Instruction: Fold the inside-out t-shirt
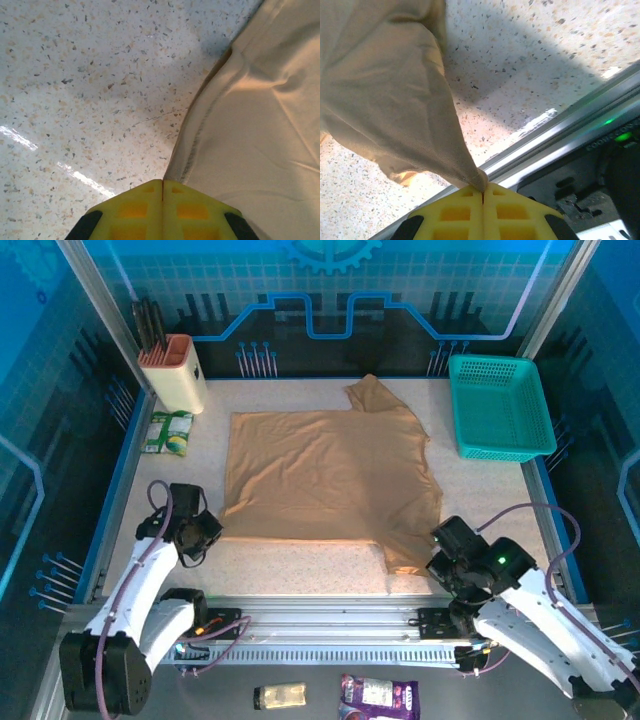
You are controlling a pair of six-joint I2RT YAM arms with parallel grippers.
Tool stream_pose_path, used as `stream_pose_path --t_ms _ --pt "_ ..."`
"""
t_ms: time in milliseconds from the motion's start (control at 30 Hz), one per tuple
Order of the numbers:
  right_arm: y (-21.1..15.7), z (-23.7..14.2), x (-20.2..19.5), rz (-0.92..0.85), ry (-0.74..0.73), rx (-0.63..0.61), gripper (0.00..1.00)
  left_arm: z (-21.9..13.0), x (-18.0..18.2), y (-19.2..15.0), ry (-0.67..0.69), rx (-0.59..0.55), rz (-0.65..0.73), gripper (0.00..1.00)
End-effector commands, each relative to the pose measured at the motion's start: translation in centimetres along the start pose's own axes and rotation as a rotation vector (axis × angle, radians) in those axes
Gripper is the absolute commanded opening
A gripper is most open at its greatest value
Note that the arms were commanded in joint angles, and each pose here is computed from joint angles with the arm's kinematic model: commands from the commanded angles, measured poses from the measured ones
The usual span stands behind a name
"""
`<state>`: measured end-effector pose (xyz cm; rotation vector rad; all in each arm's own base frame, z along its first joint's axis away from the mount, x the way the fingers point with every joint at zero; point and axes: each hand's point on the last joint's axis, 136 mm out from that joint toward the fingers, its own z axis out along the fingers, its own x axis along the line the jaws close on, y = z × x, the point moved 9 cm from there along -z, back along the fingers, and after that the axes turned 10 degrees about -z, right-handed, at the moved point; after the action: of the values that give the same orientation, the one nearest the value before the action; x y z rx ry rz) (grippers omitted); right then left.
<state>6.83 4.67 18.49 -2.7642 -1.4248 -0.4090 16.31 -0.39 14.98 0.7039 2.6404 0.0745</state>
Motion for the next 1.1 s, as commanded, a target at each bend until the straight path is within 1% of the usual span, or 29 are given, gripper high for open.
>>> stream_pose_path --t_ms 0,67,200,333,433,567,800,1067 --pt "0.3 -2.4 -1.3 -0.006 -0.054 -0.075 0.00 -1.0 0.4 -0.3 0.014 -0.002 -0.030 0.00" --pt "0.7 -3.2 -0.6 -0.018 -0.028 -0.104 0.00 -1.2 0.3 -0.3 0.009 -0.008 -0.036 0.00" --pt "2.0 -4.0 2.2 -0.089 0.029 -0.156 0.00 -1.6 -0.4 0.1 0.004 -0.017 -0.017 0.00" --pt "4.1 -4.9 5.7 -0.196 0.067 -0.212 0.00 -1.9 -1.8 0.9 -0.004 -0.024 0.005 0.00" --pt "6.0 -4.6 7.6 -0.236 0.097 -0.221 0.00 -1.5 -3.0 1.6 0.000 -0.025 0.025 0.00" --pt "8.3 -4.2 9.7 -0.255 0.146 -0.224 0.00 -0.9 -4.4 2.5 0.022 -0.018 0.056 0.00" --pt "12.2 -4.4 12.7 -0.282 0.193 -0.270 0.00 -0.3 -7.1 4.2 0.023 -0.035 0.086 0.00" --pt "16.1 -4.9 15.1 -0.284 0.204 -0.338 0.00 1.3 -9.2 5.5 0.037 -0.024 0.115 0.00"
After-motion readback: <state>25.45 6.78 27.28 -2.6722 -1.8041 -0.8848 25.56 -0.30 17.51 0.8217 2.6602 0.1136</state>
